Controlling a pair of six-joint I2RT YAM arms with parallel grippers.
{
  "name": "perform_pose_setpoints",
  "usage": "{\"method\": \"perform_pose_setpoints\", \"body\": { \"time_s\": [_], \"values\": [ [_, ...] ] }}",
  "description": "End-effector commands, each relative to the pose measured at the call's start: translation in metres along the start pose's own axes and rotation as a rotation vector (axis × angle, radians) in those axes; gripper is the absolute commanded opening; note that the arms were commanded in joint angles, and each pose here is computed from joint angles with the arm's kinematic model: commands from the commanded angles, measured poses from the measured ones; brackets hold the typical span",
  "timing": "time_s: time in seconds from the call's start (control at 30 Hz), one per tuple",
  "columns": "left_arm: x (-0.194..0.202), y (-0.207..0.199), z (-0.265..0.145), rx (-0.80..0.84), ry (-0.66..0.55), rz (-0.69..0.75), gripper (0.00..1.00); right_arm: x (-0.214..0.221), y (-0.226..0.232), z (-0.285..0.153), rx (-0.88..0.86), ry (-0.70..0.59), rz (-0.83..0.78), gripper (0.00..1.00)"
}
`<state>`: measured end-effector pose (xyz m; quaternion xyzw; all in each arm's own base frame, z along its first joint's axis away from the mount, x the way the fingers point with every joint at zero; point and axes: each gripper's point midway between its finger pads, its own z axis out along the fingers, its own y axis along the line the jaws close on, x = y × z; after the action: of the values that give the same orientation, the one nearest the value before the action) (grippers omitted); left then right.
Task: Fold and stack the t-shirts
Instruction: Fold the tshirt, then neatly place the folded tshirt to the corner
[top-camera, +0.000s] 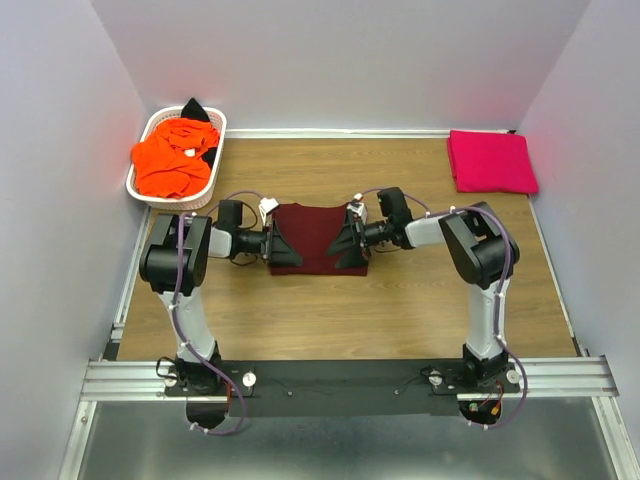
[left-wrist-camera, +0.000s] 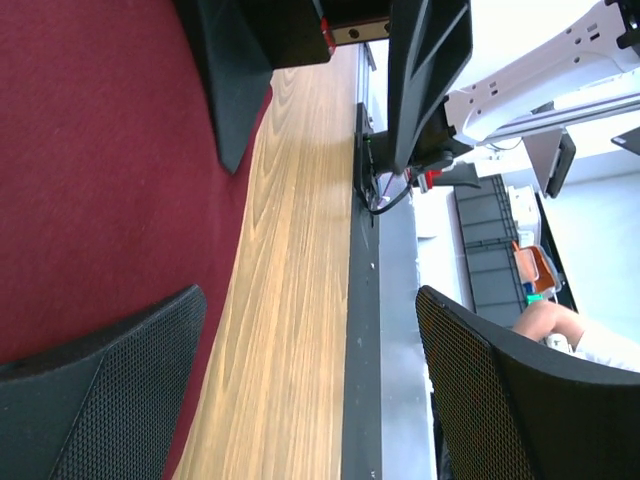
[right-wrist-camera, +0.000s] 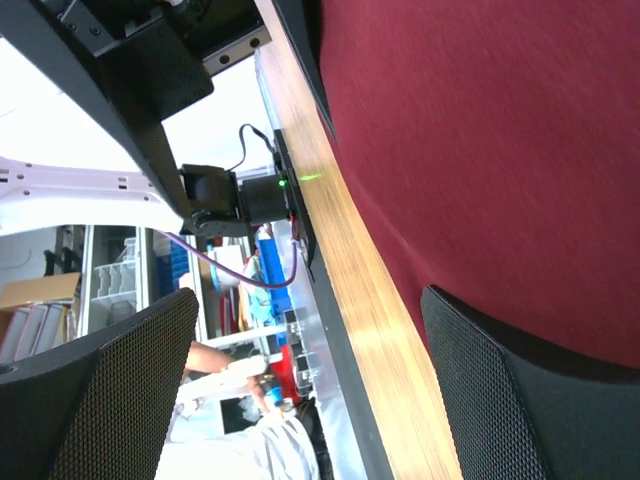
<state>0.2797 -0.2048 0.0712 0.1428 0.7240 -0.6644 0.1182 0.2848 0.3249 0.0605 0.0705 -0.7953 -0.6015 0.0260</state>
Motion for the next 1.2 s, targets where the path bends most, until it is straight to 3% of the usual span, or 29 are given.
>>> {"method": "perform_pose_setpoints", "body": {
  "time_s": [0.0, 0.07, 0.23, 0.37, 0.47, 0.57, 0.7, 0.9, 1.03, 1.17],
  "values": [
    [0.018, 0.053, -0.016, -0.235, -0.061, -0.065, 0.96, 0.007, -0.011, -0.016, 0.046, -0.02, 0.024, 1.0],
    [0.016, 0.042, -0.018, -0.236, -0.048, -0.034, 0.96, 0.003, 0.011, -0.021, 0.023, -0.02, -0.027, 1.0],
    [-0.018, 0.003, -0.03, -0.322, -0.045, 0.235, 0.96, -0.011, 0.066, -0.04, 0.014, -0.07, -0.209, 1.0],
    [-0.062, -0.025, -0.05, -0.515, -0.088, 0.556, 0.96, -0.023, 0.067, -0.061, 0.101, -0.156, -0.294, 1.0],
    [-0.096, -0.067, -0.054, -0.666, -0.112, 0.868, 0.95, -0.03, 0.054, -0.083, 0.237, -0.223, -0.331, 1.0],
    [-0.104, -0.093, -0.035, -0.755, -0.048, 1.143, 0.81, -0.037, 0.037, -0.108, 0.332, -0.299, -0.309, 1.0],
    [-0.081, -0.108, 0.011, -0.749, 0.104, 1.405, 0.69, -0.042, 0.021, -0.128, 0.416, -0.379, -0.244, 1.0],
    [-0.036, -0.098, 0.081, -0.669, 0.296, 1.613, 0.39, -0.042, -0.007, -0.141, 0.498, -0.457, -0.077, 1.0],
    [0.009, -0.077, 0.123, -0.583, 0.42, 1.672, 0.33, -0.043, -0.017, -0.142, 0.527, -0.502, 0.038, 1.0],
    [0.027, -0.047, 0.136, -0.585, 0.528, 1.693, 0.33, -0.038, -0.02, -0.138, 0.51, -0.49, 0.065, 1.0]
  ]
}}
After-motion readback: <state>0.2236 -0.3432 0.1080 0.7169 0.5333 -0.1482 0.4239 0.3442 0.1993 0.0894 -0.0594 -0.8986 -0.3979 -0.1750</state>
